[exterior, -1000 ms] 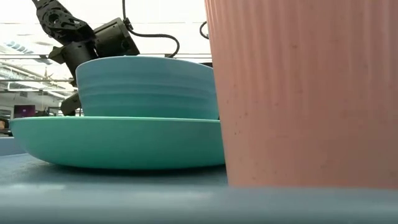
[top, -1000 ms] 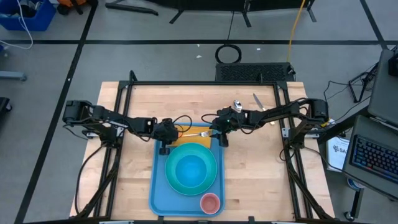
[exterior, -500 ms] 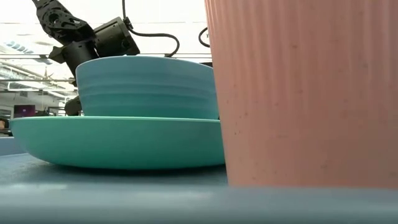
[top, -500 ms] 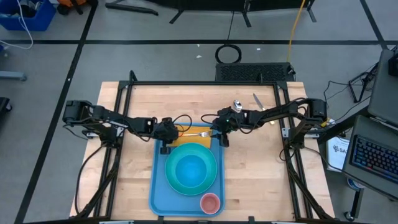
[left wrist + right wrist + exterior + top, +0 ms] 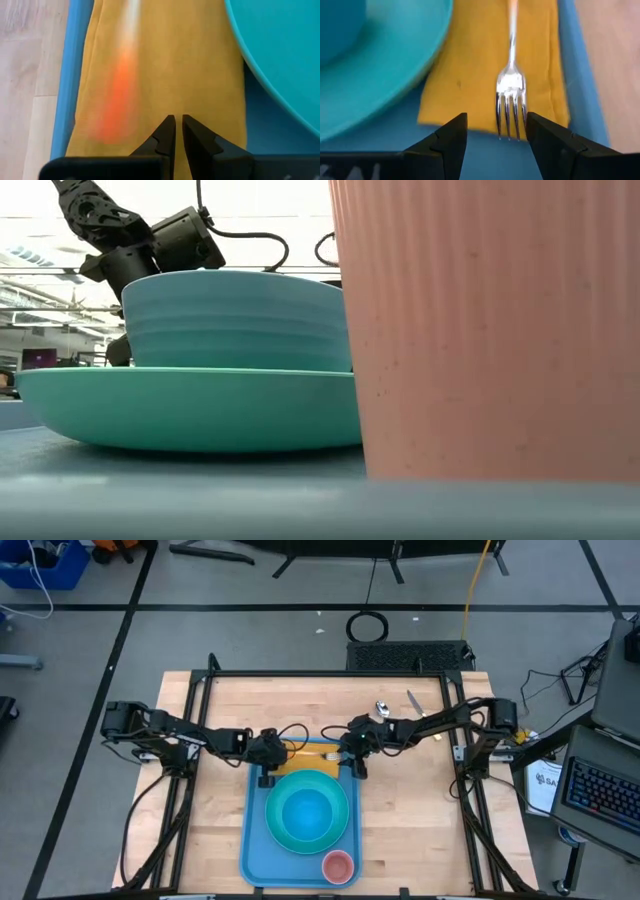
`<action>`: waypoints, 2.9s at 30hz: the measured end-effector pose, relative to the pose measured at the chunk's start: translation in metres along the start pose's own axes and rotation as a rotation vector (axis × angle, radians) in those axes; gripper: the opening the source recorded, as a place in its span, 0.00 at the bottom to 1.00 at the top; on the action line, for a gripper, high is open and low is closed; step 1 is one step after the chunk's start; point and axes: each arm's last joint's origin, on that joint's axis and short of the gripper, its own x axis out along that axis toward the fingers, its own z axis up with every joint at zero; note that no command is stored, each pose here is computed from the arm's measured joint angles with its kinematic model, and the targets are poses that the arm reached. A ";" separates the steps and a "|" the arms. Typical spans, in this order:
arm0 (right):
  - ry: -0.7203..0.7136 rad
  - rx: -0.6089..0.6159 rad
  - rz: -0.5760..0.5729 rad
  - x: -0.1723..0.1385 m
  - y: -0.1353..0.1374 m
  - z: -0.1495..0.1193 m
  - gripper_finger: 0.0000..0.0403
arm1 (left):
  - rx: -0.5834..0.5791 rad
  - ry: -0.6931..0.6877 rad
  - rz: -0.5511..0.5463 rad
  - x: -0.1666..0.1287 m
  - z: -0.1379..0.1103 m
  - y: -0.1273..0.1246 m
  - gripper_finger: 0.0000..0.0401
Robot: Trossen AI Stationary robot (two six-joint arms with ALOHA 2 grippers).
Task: Set up tray
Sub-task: Put the orange fork on top of the orange napkin, then adjust the orange napkin
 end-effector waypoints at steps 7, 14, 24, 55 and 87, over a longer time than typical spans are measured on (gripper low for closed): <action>-0.015 -0.002 -0.001 0.002 0.000 0.001 0.48 | -0.005 0.001 -0.001 0.000 0.000 0.000 0.09; -0.028 -0.004 -0.007 0.002 -0.001 0.002 0.48 | -0.010 0.001 -0.001 0.000 0.000 0.000 0.09; -0.016 -0.013 -0.056 0.002 -0.002 0.001 0.48 | -0.011 0.000 -0.001 0.000 0.000 0.000 0.09; -0.034 -0.036 -0.128 0.002 -0.002 0.004 0.48 | -0.057 0.007 0.049 0.000 0.000 0.001 0.09; -0.083 -0.048 -0.083 -0.005 0.013 0.014 0.48 | 0.020 -0.051 -0.029 -0.001 0.005 -0.006 0.09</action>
